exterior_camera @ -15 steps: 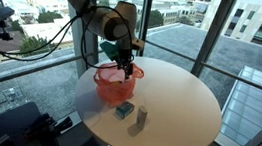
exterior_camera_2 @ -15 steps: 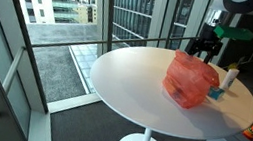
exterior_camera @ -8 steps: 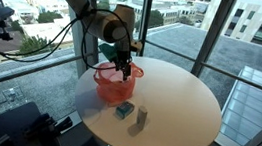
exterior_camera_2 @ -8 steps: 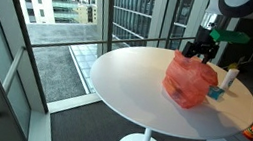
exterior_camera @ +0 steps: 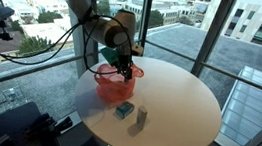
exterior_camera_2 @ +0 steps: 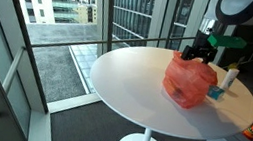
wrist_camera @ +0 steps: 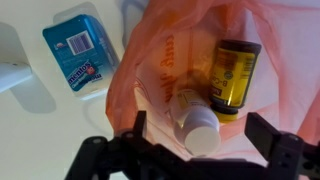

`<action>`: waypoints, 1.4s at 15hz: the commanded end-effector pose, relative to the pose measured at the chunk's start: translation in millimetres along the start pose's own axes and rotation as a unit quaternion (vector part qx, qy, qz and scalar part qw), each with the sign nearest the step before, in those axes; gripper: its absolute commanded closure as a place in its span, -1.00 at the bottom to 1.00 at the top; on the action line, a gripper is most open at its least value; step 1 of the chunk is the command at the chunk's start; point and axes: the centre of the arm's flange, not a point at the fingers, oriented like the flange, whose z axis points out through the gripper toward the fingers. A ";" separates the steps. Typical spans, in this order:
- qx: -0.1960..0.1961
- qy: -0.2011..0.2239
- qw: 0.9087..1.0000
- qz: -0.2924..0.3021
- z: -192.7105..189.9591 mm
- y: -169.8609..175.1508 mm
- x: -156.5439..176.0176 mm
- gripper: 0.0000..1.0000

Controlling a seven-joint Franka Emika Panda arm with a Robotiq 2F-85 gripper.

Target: Remove the white bottle from the plastic and put it on the table

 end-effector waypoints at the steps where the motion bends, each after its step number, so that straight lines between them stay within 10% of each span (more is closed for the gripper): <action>1: 0.000 0.000 1.000 0.000 0.0 0.0 0.0 -1.00; 21: -0.008 0.007 1.000 0.021 14.5 3.6 21.1 -1.00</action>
